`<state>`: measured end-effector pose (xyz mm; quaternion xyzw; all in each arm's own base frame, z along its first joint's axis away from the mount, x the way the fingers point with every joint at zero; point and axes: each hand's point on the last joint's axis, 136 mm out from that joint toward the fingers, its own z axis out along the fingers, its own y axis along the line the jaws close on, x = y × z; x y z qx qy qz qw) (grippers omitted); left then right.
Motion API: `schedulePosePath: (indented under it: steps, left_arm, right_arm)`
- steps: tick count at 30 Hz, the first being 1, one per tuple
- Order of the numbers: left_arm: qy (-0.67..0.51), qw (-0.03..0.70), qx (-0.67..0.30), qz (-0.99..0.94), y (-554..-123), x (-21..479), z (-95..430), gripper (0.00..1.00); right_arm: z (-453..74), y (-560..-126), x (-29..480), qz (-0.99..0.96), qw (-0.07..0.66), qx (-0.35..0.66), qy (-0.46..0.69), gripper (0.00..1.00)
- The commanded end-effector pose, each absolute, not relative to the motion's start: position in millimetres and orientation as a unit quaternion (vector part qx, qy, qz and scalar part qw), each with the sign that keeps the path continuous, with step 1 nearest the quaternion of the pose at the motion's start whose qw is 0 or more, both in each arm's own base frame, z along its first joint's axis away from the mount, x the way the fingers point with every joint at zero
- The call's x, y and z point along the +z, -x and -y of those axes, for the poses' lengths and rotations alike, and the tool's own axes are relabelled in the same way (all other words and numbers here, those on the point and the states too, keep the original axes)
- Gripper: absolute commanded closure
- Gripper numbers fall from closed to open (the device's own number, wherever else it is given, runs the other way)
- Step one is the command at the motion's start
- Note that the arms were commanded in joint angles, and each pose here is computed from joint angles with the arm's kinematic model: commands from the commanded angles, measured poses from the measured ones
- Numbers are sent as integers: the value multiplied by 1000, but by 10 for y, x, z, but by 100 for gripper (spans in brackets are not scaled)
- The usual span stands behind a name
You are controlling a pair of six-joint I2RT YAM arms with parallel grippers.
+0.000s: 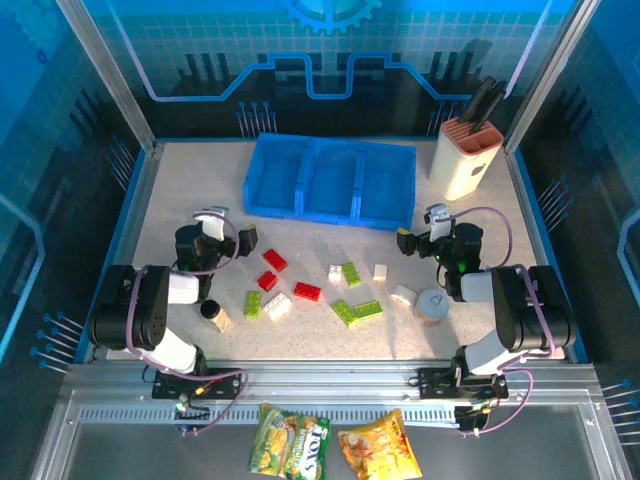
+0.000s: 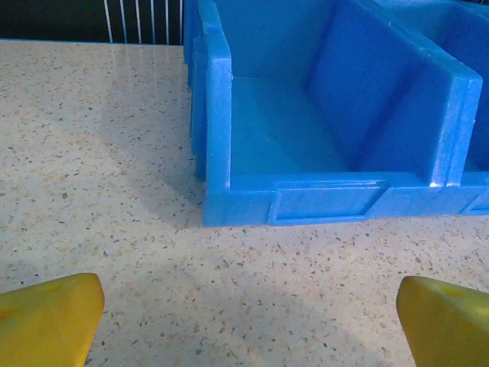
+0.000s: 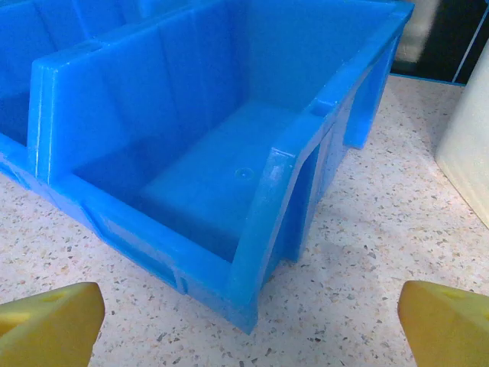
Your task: Sort the legos into containers by color
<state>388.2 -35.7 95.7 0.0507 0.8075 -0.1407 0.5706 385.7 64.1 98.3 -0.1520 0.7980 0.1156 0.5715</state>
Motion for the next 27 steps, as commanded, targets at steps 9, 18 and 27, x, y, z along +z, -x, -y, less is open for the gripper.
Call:
schedulePosePath:
  steps: [9,18,27]
  left_arm:
    - [-66,584,-143,-796,-3872,1016,379,1]
    - [-8,583,-105,-805,-3936,982,158,1]
    - [1,584,-97,-806,-3944,980,119,1]
  right_arm:
    - [-641,-3855,1045,-786,585,115,163,0]
    - [-631,-3859,1039,-788,584,116,160,0]
    - [-631,-3860,1040,-788,584,116,160,0]
